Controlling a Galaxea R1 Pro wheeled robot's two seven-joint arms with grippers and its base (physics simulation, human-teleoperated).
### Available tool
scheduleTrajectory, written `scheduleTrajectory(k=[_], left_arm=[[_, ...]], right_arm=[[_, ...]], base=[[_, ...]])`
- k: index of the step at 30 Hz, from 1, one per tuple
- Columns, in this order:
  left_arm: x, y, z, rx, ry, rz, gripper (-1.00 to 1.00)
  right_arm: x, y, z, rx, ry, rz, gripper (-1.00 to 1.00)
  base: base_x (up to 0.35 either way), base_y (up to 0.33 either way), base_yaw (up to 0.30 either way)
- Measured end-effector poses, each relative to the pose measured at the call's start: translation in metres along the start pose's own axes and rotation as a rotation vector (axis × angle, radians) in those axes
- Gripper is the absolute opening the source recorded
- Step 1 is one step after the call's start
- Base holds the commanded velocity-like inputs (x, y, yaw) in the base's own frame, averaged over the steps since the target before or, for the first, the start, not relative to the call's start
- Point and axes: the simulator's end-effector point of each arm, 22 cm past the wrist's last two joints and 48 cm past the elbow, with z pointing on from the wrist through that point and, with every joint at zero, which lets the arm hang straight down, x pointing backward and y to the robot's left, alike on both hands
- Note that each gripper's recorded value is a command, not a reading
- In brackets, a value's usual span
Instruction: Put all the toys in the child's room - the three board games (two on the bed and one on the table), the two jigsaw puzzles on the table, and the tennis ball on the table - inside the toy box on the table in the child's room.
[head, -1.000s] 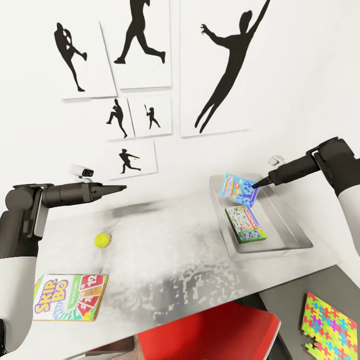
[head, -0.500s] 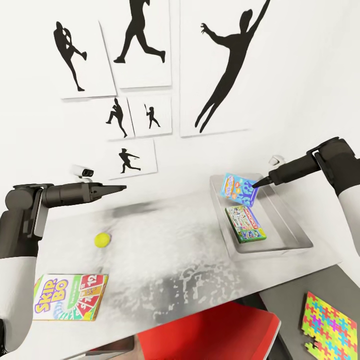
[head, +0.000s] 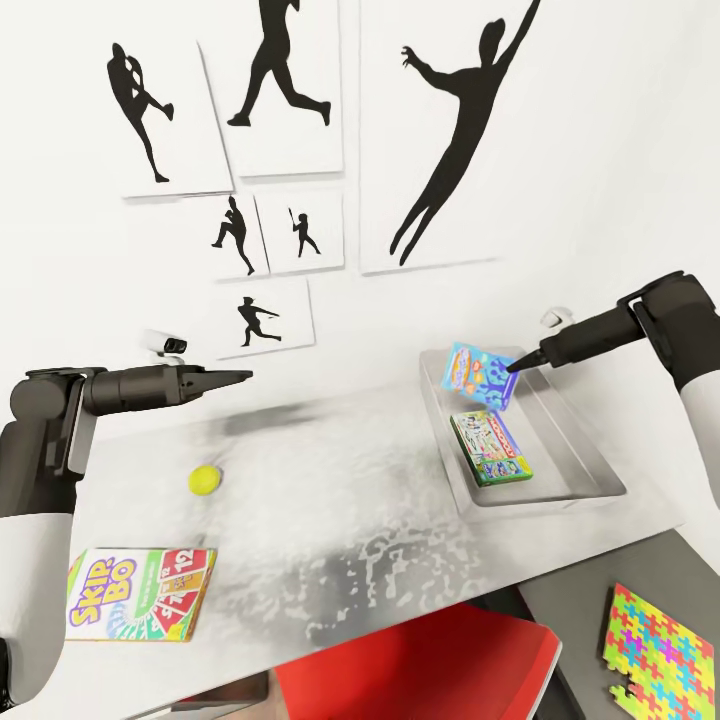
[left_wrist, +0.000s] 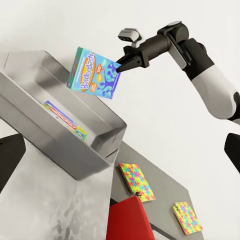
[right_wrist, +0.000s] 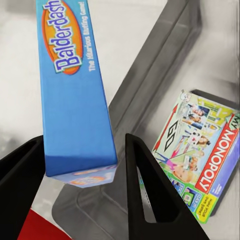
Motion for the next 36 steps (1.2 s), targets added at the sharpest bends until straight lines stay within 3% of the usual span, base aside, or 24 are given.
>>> scheduleTrajectory(k=[10, 36], left_arm=[[0.000, 0.000, 0.000, -0.001, 0.001, 0.000, 1.00], [0.000, 0.000, 0.000, -0.002, 0.002, 0.000, 1.00]], right_arm=[[-0.002, -0.032, 0.000, 0.153, -0.002, 0.008, -1.00], [-0.002, -0.036, -0.001, 0.165, -0.004, 0.001, -1.00]], base=[[0.000, 0.000, 0.000], [0.000, 0.000, 0.000]])
